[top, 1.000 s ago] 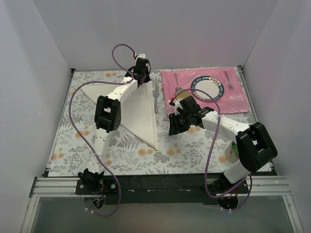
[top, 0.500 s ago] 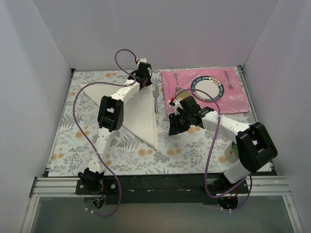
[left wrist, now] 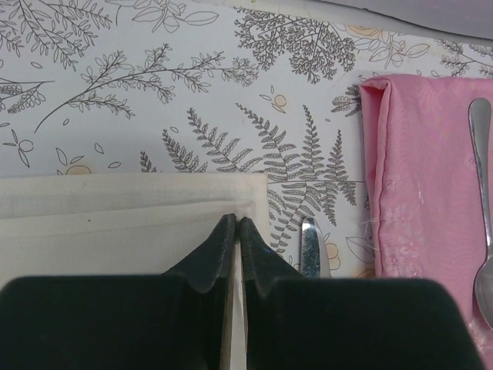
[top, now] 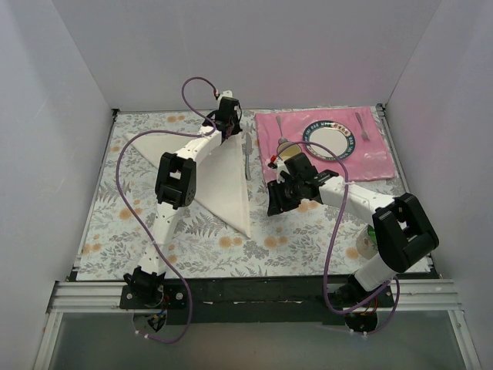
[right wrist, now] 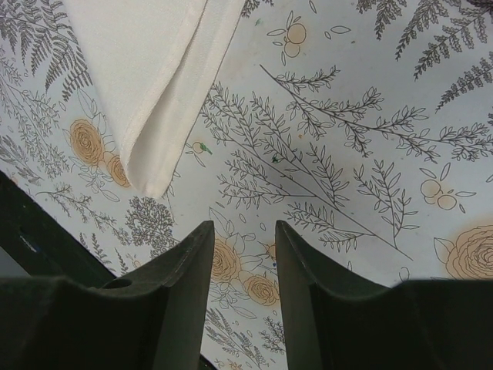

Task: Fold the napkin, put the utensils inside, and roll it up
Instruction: Fold the napkin

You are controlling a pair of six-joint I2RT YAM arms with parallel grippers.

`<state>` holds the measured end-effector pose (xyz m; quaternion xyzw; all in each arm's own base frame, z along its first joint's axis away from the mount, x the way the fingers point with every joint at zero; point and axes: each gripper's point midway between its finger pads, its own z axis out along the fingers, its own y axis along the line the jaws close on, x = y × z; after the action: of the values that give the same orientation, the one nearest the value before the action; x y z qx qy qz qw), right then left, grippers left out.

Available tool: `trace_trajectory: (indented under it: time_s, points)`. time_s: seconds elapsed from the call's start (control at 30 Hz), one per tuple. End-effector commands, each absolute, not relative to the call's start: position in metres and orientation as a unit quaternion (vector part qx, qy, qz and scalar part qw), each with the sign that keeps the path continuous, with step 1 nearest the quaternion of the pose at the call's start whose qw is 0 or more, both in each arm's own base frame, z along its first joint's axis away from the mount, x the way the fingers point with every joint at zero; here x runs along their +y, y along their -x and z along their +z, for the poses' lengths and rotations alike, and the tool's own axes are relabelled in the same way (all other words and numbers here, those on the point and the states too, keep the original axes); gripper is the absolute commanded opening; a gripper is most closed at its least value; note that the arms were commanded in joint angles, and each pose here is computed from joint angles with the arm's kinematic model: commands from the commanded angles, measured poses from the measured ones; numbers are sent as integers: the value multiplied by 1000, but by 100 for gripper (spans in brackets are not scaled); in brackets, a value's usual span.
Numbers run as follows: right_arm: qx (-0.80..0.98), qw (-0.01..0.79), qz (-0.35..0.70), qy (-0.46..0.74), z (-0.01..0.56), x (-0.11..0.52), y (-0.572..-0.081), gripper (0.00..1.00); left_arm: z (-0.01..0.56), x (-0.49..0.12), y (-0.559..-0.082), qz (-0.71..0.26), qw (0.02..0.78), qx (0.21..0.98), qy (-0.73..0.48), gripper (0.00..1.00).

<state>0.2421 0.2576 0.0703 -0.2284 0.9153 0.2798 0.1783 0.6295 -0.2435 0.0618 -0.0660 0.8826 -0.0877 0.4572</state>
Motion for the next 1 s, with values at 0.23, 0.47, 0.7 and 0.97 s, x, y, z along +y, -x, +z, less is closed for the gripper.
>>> trace_trajectory:
  time_s: [0.23,0.47,0.7,0.97]
  points:
    - [906,192,296,235,81,267,-252,46,98,-255,-645,-111,499,857,64,0]
    - [906,190,295,237,79,267,-251,46,93,-257,-646,-113,498,858,61,2]
    - [904,184,303,241,76,272,-253,47,161,-272,-640,-179,516,835,68,65]
    - [892,195,320,253,86,286,-265,50,194,-204,-567,-216,441,860,139,65]
